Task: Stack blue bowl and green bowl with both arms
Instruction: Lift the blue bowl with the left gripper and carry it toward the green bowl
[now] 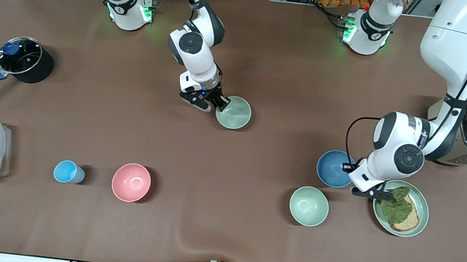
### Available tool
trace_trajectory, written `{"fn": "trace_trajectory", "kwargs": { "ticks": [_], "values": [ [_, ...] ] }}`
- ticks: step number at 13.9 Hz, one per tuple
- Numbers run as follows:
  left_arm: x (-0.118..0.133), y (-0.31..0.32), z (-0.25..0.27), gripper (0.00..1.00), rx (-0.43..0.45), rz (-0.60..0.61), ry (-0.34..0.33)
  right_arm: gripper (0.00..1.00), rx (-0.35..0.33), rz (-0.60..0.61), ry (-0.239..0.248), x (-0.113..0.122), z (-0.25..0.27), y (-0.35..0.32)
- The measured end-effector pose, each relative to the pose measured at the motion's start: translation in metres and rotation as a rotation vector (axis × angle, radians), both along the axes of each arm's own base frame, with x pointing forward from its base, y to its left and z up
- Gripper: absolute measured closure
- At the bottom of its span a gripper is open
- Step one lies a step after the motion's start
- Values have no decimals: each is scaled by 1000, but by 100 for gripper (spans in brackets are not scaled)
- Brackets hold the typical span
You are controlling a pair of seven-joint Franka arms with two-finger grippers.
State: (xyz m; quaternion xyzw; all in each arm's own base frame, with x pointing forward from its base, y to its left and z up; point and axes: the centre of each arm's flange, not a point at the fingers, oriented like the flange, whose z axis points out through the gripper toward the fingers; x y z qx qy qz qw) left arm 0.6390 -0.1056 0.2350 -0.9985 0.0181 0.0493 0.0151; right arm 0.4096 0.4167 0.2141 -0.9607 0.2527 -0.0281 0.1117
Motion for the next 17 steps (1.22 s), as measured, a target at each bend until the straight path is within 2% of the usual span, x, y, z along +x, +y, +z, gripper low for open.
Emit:
{"fn": "trace_trajectory", "kwargs": {
  "ticks": [3, 6, 9, 12, 14, 17],
  "values": [
    [7, -4, 25, 93, -18, 82, -1, 30, -43, -40, 76, 23, 12, -4],
    [0, -42, 53, 93, -64, 196, 0, 0, -42, -163, 161, 71, 41, -25],
    [-23, -117, 62, 93, -100, 271, 22, 0, 86, -399, 318, 98, 43, -59],
    [-58, -195, 75, 93, -129, 346, 52, 0, 190, -590, 469, 98, 5, -68],
    [-80, -238, 84, 93, -155, 362, 57, 0, 207, -663, 524, 93, -26, -70],
    [-103, -272, 88, 93, -206, 396, 47, 0, 257, -719, 579, 88, -52, -71]
  ]
}}
